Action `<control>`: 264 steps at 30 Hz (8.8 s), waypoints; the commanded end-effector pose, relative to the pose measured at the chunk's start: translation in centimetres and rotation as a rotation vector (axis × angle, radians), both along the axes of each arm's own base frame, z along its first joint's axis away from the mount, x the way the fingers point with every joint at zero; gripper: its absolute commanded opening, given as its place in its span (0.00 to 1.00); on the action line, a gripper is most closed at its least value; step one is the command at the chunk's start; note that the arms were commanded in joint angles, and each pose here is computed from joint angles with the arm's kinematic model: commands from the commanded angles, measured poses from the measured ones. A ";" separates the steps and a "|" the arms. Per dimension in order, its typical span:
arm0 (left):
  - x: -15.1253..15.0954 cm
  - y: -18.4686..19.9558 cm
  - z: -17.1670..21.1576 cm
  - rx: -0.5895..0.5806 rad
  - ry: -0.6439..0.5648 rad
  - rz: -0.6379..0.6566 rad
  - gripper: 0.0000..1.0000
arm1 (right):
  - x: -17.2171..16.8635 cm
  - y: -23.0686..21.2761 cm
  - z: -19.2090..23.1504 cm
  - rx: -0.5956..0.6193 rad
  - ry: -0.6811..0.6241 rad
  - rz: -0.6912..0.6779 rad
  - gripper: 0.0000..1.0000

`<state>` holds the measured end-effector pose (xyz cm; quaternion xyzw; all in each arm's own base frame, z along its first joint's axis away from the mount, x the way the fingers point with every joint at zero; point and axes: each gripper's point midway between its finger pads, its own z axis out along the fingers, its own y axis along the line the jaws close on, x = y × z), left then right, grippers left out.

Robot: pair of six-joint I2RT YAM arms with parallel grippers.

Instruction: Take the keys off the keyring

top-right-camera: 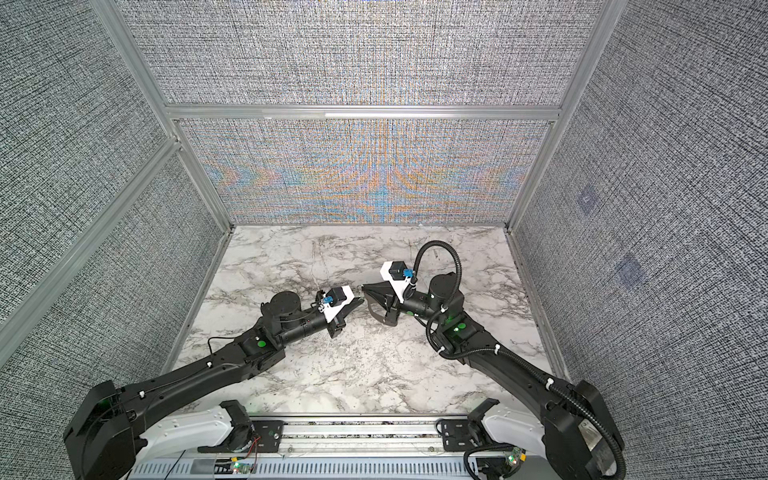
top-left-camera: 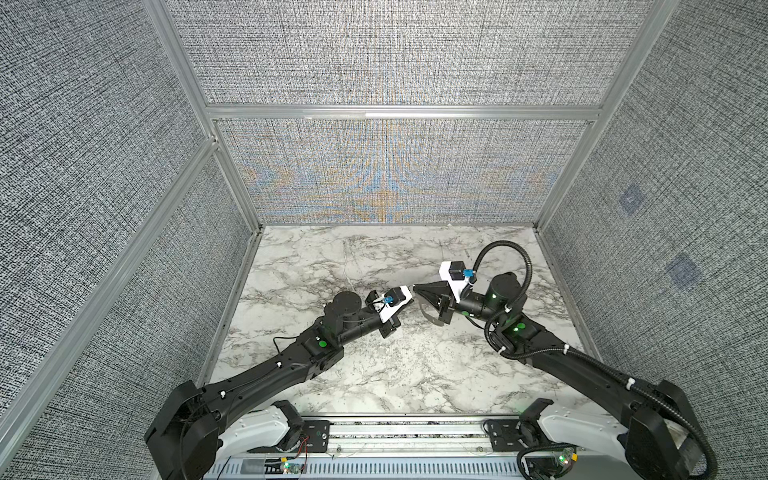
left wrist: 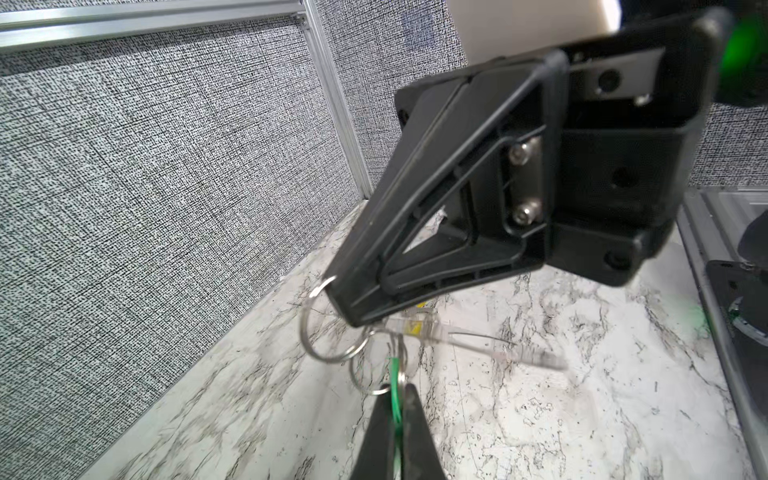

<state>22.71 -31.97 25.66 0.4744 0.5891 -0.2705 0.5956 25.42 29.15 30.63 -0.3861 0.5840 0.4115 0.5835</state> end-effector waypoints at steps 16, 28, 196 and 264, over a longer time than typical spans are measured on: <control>-1.2 -0.7 0.8 0.004 -0.011 -0.086 0.00 | -0.4 0.3 1.4 0.076 -0.030 0.019 0.00; -0.2 2.1 1.1 -0.013 -0.032 0.071 0.00 | -0.2 0.0 0.9 0.008 -0.056 -0.003 0.00; -1.0 0.9 3.6 0.028 0.251 -0.326 0.21 | -2.7 -0.1 0.6 -0.075 -0.288 0.041 0.00; 0.4 2.3 2.1 0.500 0.249 -0.322 0.00 | -0.1 1.7 -0.9 -0.171 -0.095 0.072 0.09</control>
